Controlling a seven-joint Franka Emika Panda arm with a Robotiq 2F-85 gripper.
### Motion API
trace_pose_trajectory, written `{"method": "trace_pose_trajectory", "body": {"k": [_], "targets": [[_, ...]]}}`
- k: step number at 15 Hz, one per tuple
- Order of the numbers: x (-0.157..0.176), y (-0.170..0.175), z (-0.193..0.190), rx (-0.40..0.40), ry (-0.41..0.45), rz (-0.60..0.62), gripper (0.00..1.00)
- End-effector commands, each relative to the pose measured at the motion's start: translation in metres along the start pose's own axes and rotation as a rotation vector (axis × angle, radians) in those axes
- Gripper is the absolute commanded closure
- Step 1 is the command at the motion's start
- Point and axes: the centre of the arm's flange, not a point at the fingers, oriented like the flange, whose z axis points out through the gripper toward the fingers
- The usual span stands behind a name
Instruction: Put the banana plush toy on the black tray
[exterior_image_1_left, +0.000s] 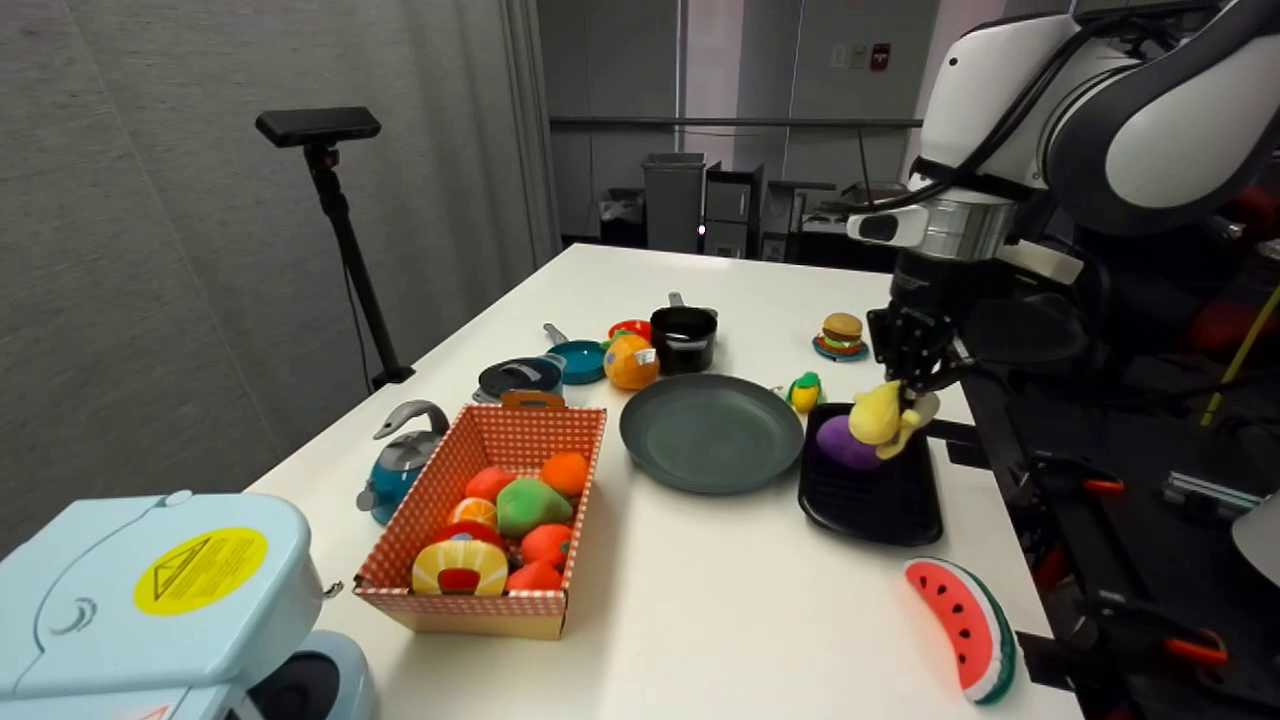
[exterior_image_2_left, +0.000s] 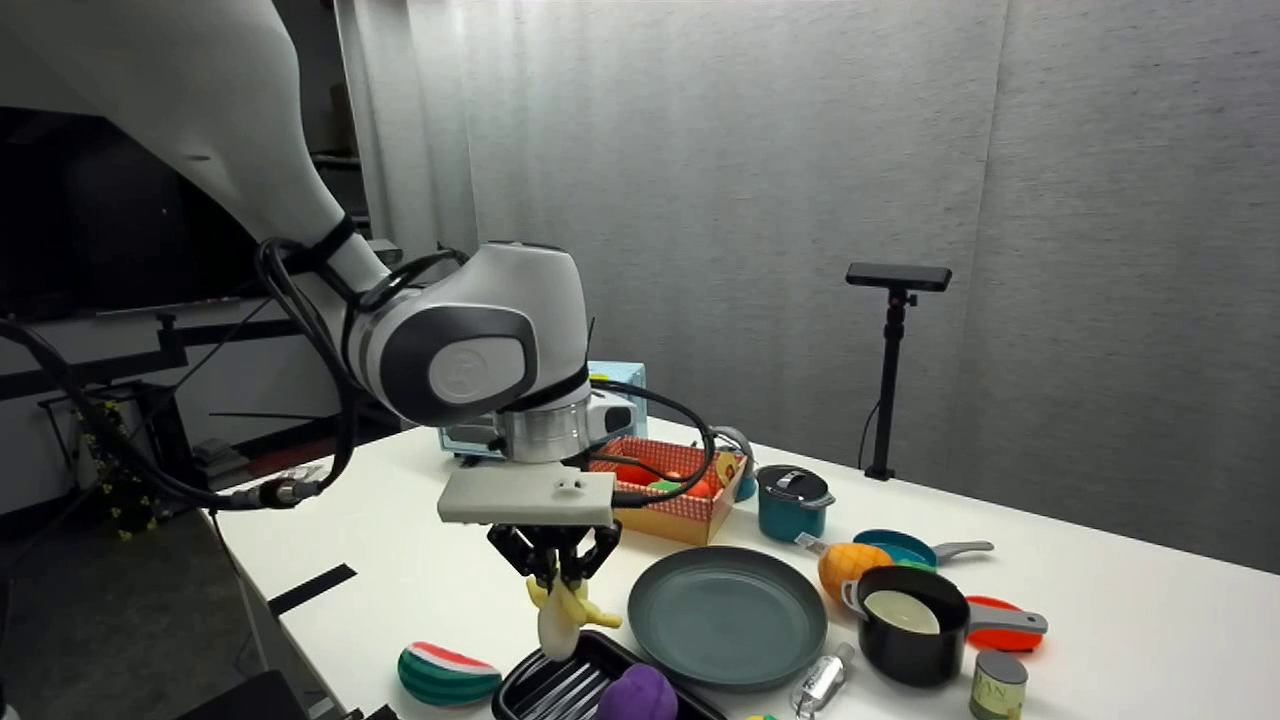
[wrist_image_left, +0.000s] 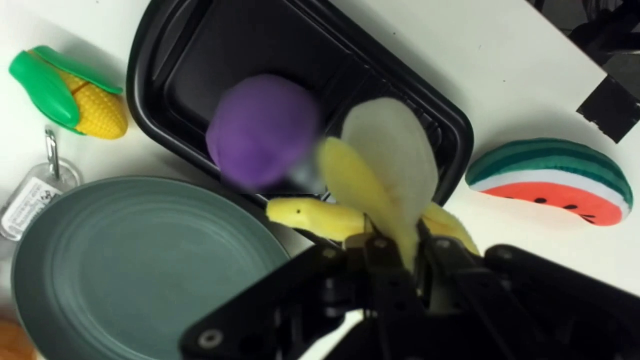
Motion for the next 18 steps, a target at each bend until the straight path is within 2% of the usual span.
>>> {"method": "trace_pose_trajectory", "body": {"k": [1, 2, 3, 11, 13, 16, 18], "targets": [[-0.015, 0.011, 0.02, -0.016, -0.026, 0.095, 0.97], [-0.018, 0.014, 0.024, -0.014, -0.034, 0.116, 0.78], [-0.021, 0.016, 0.028, -0.013, -0.045, 0.131, 0.64], [-0.03, 0.016, 0.045, -0.011, -0.111, 0.143, 0.04], [-0.03, 0.015, 0.045, -0.011, -0.117, 0.132, 0.0], [-0.028, 0.015, 0.036, 0.0, -0.115, 0.142, 0.0], [-0.026, 0.016, 0.044, 0.008, -0.111, 0.129, 0.0]]}}
